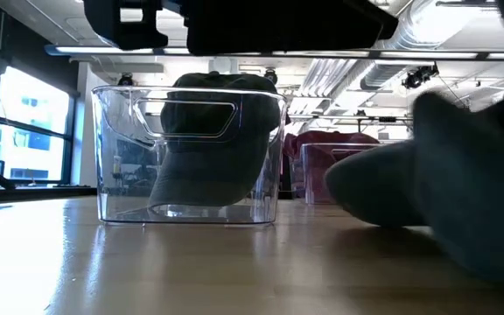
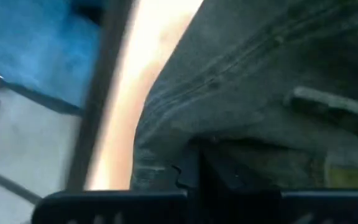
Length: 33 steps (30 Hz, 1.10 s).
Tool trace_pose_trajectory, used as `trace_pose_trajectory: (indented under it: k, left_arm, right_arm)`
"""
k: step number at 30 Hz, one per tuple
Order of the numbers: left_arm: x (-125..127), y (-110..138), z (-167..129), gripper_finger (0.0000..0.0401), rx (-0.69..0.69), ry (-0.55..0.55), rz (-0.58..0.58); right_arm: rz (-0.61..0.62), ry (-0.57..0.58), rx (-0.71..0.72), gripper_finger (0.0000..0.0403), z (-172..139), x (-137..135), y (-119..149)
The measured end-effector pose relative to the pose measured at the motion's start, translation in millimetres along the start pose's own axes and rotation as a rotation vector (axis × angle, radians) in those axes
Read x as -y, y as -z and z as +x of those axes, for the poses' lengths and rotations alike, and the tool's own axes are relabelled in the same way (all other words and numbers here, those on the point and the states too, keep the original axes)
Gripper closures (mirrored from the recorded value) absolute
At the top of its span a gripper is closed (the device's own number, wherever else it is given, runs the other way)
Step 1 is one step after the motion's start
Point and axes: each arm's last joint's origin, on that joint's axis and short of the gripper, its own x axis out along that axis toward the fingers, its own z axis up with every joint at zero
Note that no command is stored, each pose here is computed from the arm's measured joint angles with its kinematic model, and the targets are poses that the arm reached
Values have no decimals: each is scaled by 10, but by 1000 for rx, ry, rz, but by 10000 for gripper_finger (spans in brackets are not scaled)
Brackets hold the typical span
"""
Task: Pick & Place hat
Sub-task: Put the black cap into the bottom transparent bin
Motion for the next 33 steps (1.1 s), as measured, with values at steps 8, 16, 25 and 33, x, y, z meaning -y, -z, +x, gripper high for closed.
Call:
trace_pose_trajectory:
  k: [8, 16, 25, 33]
  left_arm:
    - [26, -67, -145, 158, -76, 31, 21]
    - [287, -330, -252, 158, -151, 19, 217]
    - [547, -233, 113, 158, -134, 30, 551]
    - [387, -130, 552, 169, -282, 122, 609]
  right_arm:
    - [49, 79, 186, 374, -472, -70, -134]
    - [-60, 182, 278, 317, -369, -388, 30]
    - [-44, 264, 325, 315, -602, -648, 57]
    - [-57, 250, 374, 315, -722, -753, -12]
